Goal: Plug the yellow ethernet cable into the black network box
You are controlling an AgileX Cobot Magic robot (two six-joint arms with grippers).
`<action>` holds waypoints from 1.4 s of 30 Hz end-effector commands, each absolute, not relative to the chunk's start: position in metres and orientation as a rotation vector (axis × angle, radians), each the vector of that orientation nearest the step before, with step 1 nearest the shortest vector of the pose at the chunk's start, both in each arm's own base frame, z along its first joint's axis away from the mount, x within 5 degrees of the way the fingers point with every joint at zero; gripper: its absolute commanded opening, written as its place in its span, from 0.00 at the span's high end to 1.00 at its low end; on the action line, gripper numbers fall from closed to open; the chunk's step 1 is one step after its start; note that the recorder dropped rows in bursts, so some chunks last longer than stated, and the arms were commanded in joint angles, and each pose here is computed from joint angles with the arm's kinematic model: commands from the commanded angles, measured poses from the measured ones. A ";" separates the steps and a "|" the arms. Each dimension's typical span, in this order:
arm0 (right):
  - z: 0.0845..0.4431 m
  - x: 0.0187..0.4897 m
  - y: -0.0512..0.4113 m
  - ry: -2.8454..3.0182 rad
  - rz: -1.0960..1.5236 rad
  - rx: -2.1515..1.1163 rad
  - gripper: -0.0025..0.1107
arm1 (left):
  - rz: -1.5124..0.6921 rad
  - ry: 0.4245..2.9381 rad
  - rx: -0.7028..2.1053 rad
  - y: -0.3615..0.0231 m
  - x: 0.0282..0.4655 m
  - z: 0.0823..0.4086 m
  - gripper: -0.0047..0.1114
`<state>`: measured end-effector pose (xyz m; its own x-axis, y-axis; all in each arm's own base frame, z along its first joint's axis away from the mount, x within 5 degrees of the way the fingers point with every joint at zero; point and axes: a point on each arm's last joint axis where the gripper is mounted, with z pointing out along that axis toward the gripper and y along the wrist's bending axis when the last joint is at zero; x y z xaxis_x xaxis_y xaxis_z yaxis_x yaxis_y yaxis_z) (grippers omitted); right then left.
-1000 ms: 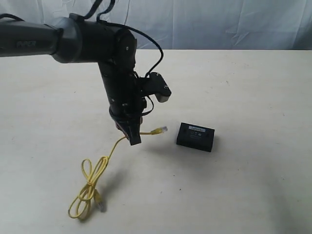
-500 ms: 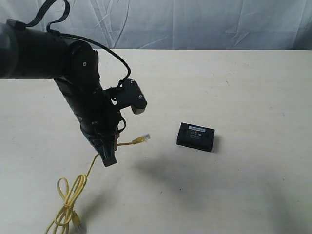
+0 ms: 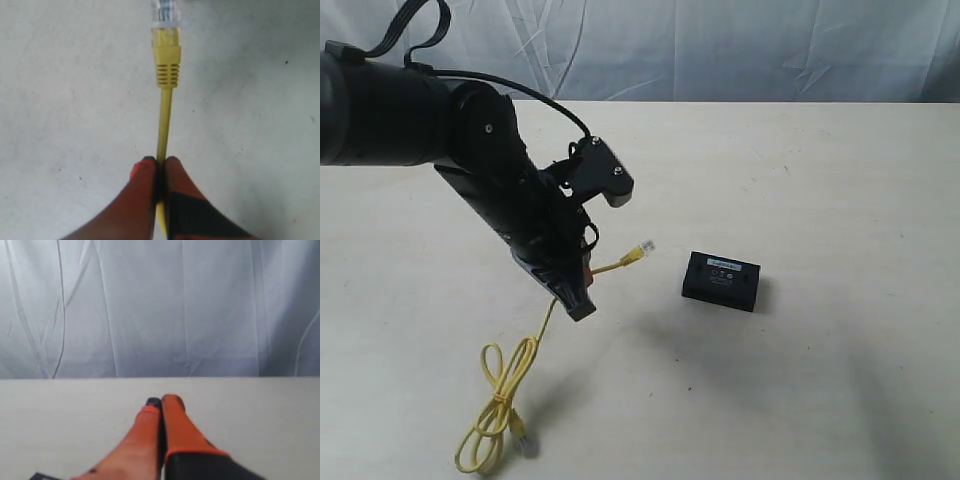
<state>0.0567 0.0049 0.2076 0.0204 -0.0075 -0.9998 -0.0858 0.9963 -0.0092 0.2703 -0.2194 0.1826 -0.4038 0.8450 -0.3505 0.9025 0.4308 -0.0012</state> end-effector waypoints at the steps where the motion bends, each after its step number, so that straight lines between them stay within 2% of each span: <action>1: 0.221 0.055 0.004 1.393 0.060 -0.060 0.98 | -0.287 2.386 1.473 -0.219 0.270 0.186 0.96; 9: 0.221 0.055 0.004 1.444 0.127 0.000 0.98 | -0.306 2.396 1.460 -0.220 0.270 0.186 0.96; 13: 0.245 0.069 0.007 1.627 0.145 0.002 0.98 | -0.315 2.425 1.485 -0.219 0.267 0.184 0.96; 15: 0.259 0.090 0.010 1.866 0.157 -0.005 0.98 | -0.318 2.454 1.503 -0.219 0.266 0.177 0.96; 18: 0.258 0.144 0.021 2.209 0.278 0.080 0.98 | -0.313 2.486 1.518 -0.221 0.269 0.162 0.96; 20: 0.246 0.187 0.029 2.309 0.330 0.108 0.98 | -0.310 2.488 1.524 -0.221 0.270 0.157 0.96; 23: 0.226 0.223 0.045 2.424 0.363 0.002 0.98 | -0.319 2.492 1.506 -0.223 0.272 0.154 0.96; 29: 0.175 0.276 0.093 2.585 0.395 -0.276 0.98 | -0.329 2.522 1.509 -0.224 0.273 0.140 0.96; 35: 0.151 0.306 0.118 2.600 0.373 -0.366 0.98 | -0.331 2.527 1.509 -0.225 0.273 0.140 0.96; 42: 0.132 0.316 0.131 2.583 0.325 -0.412 0.98 | -0.330 2.525 1.508 -0.225 0.273 0.140 0.96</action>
<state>0.3116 0.1297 0.1361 -0.8415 -0.2211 -0.4930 -0.3436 0.9232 0.1724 0.2731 -0.2249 0.1397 -0.4602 0.8476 -0.2642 0.8867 0.4535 -0.0895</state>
